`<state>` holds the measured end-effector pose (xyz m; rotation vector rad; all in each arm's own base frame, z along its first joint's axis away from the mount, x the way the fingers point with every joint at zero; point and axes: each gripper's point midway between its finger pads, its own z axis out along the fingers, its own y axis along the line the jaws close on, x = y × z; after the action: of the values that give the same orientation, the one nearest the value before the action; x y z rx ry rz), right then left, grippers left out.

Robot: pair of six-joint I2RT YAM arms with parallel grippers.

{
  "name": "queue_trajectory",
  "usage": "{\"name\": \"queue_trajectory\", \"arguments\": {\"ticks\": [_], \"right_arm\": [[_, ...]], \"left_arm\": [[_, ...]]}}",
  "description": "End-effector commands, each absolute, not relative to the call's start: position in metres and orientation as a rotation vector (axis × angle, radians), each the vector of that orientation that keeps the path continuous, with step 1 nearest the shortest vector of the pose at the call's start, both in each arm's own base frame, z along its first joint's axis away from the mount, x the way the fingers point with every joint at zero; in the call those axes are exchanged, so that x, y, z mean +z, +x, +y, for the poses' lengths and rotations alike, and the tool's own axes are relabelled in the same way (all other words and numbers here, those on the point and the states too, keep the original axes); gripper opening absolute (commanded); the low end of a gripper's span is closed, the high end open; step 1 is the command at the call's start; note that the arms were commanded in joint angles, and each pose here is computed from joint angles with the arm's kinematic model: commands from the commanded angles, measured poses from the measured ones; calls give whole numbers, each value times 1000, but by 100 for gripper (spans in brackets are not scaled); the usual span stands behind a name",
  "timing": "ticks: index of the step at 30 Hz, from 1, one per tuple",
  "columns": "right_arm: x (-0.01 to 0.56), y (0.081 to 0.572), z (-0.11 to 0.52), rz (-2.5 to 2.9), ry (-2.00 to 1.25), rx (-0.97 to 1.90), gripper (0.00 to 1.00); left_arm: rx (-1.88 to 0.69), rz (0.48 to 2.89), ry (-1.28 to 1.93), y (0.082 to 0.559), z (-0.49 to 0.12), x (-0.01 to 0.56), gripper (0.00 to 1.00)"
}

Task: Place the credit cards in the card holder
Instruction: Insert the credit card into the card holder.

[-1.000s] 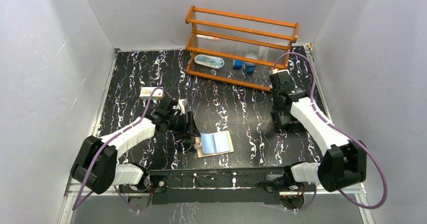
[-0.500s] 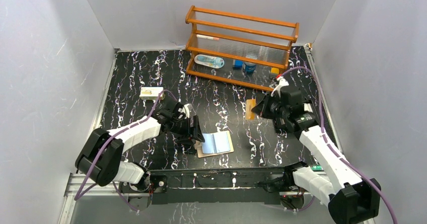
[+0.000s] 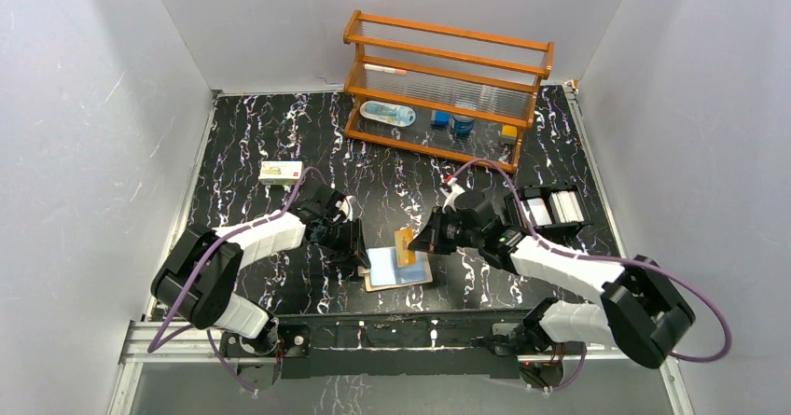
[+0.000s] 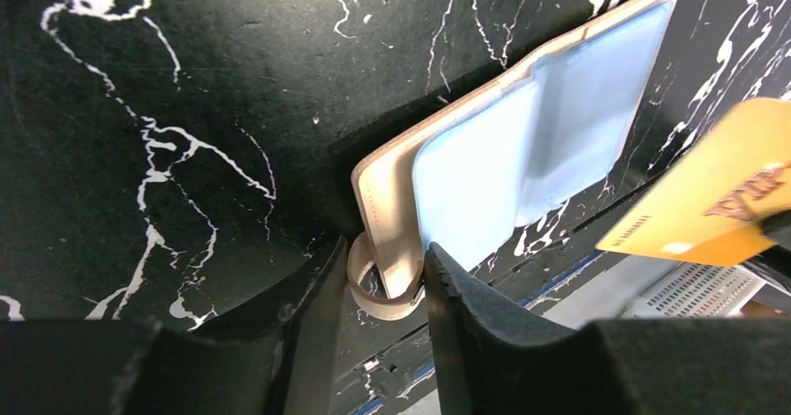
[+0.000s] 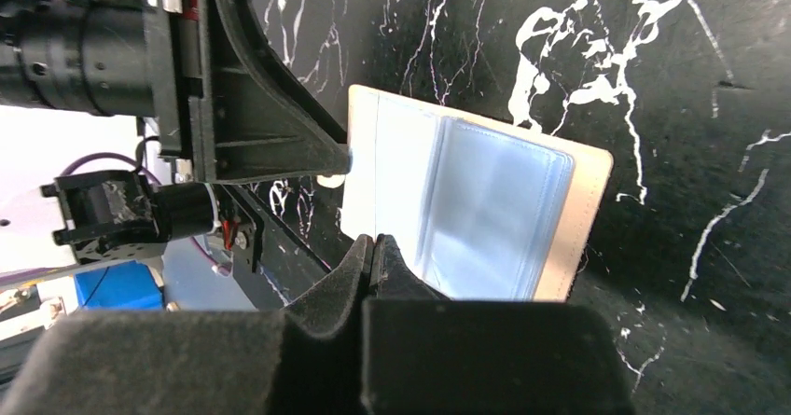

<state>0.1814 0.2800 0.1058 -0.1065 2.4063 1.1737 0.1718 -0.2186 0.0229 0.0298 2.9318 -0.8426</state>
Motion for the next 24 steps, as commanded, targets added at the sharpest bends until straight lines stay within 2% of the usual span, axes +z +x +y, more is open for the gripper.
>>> {"name": "queue_trajectory", "arguments": {"ticks": [1,14,21,24], "right_arm": [[113,194,303,2311,-101,1229,0],[72,180,303,2351,-48,1290,0],[60,180,300,2375,-27,1267,0],[56,178,299,2382,-26,1265,0]], "left_arm": [[-673,2986,37,168,-201,8,32],[-625,3021,34,163,-198,-1,16],[-628,3020,31,161,-197,-1,0],[-632,3022,32,160,-197,-2,0]]}}
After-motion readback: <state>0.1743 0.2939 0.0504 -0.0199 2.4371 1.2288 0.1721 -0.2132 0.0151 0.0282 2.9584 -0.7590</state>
